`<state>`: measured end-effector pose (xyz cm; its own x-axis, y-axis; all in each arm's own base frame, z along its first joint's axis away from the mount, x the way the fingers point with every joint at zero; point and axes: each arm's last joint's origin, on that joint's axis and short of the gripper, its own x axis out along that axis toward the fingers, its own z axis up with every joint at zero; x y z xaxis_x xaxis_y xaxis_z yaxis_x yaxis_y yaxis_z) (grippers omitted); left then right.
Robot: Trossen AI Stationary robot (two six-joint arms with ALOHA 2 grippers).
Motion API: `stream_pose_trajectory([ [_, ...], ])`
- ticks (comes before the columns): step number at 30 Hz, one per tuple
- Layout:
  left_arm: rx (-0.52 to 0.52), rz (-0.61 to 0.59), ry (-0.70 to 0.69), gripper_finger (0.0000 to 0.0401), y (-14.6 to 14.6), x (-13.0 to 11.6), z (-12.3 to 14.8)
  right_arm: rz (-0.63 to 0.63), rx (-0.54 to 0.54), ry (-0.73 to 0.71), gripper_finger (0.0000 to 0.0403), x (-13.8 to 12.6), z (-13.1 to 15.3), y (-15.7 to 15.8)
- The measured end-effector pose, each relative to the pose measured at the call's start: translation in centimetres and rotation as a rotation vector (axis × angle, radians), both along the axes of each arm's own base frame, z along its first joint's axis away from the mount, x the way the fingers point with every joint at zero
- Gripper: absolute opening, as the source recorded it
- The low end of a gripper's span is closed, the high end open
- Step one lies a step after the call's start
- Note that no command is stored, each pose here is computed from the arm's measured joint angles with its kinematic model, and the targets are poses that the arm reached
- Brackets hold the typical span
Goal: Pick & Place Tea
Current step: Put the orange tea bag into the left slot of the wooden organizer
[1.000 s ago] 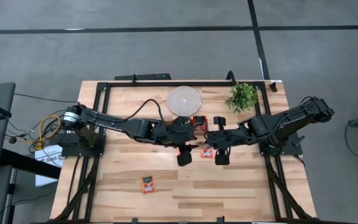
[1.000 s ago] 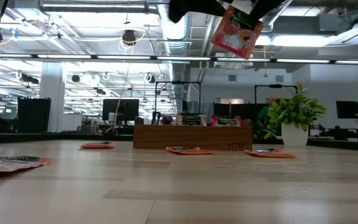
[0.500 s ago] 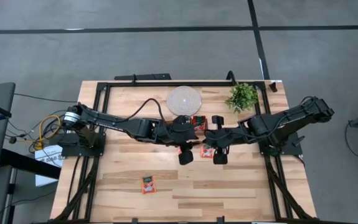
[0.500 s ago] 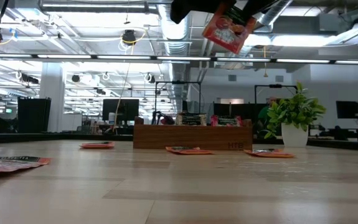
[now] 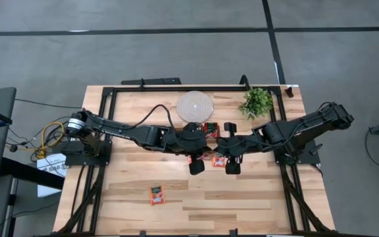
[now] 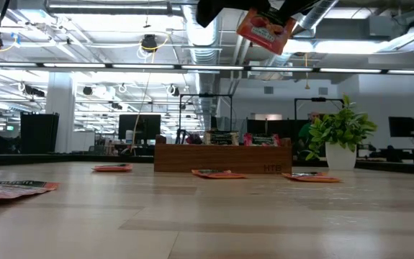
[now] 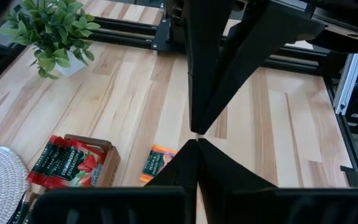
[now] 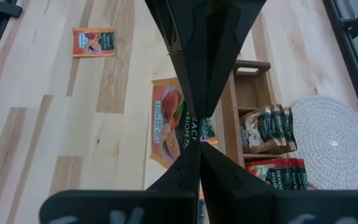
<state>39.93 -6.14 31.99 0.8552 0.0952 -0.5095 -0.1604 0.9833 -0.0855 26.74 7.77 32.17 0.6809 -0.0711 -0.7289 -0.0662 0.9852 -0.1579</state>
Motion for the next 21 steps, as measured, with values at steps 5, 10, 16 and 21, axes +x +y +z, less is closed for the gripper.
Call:
stream_pose_trajectory([
  [5, 0.009, 0.016, -0.001, 0.0000, 0.06, -0.01, 0.01, -0.001, 0.000, -0.002, 0.0000, 0.01, 0.01, 0.00],
  [10, 0.025, 0.038, 0.000, 0.0000, 0.12, -0.03, -0.01, -0.003, -0.002, -0.004, 0.0000, 0.03, 0.02, 0.00],
  [16, 0.042, 0.046, 0.010, 0.0000, 0.17, -0.08, -0.09, -0.004, -0.003, -0.006, 0.0003, 0.03, 0.04, -0.01],
  [21, 0.054, 0.055, 0.041, 0.0000, 0.25, -0.25, -0.35, 0.004, -0.008, -0.002, 0.0040, -0.16, 0.13, -0.06],
])
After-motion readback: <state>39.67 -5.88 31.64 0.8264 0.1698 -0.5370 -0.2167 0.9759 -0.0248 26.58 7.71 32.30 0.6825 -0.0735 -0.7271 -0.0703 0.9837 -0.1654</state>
